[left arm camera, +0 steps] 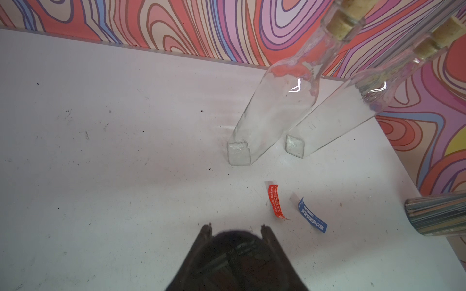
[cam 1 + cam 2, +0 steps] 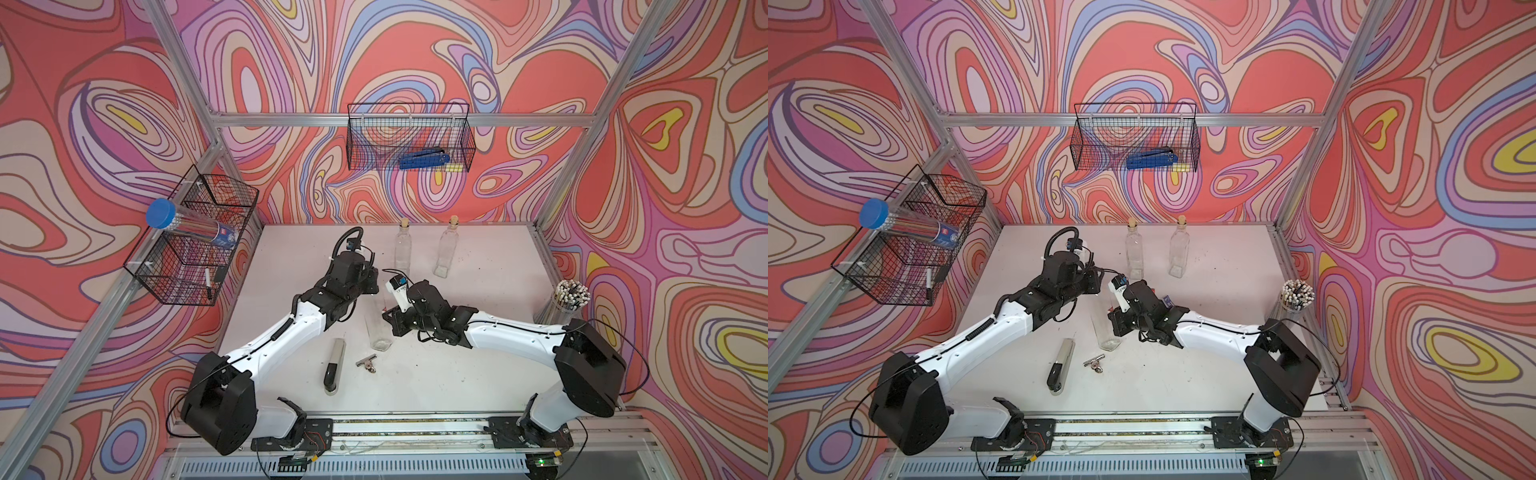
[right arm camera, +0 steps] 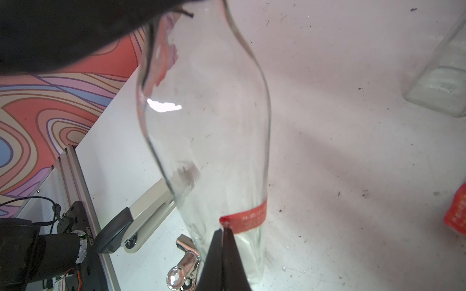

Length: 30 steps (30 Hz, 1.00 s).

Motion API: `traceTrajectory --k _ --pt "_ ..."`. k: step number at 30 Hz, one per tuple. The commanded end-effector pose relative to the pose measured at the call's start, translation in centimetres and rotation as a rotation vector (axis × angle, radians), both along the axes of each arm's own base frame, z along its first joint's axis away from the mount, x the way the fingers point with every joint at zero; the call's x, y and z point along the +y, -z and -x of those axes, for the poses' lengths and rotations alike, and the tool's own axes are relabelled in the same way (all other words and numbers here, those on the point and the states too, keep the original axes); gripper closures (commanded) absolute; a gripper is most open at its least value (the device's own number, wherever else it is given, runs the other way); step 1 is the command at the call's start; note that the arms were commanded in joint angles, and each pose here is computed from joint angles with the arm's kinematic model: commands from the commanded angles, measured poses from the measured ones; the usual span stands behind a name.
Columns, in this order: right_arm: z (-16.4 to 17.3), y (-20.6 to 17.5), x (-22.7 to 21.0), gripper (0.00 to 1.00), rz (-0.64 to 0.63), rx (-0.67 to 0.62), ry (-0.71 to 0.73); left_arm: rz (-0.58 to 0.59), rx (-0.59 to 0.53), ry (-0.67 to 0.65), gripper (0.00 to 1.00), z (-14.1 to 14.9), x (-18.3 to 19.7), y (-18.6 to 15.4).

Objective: Remove the label from the bottle
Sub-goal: Tear open the label from the bottle.

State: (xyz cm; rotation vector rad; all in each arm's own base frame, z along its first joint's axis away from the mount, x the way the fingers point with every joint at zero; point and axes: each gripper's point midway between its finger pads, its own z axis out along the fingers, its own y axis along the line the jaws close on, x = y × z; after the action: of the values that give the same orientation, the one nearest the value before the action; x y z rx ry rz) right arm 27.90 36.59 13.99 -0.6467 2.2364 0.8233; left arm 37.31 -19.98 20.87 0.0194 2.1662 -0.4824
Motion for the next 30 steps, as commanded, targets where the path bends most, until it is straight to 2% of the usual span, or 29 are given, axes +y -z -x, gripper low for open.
traceTrajectory --k 1,30 --pt "-1.8 2.0 -2.8 1.0 0.11 -0.01 0.126 -0.004 0.01 0.07 1.0 1.5 -0.5 -0.3" --pt "-1.4 1.7 -3.1 1.0 0.077 -0.038 0.101 -0.065 0.043 0.078 1.0 1.5 -0.2 1.6"
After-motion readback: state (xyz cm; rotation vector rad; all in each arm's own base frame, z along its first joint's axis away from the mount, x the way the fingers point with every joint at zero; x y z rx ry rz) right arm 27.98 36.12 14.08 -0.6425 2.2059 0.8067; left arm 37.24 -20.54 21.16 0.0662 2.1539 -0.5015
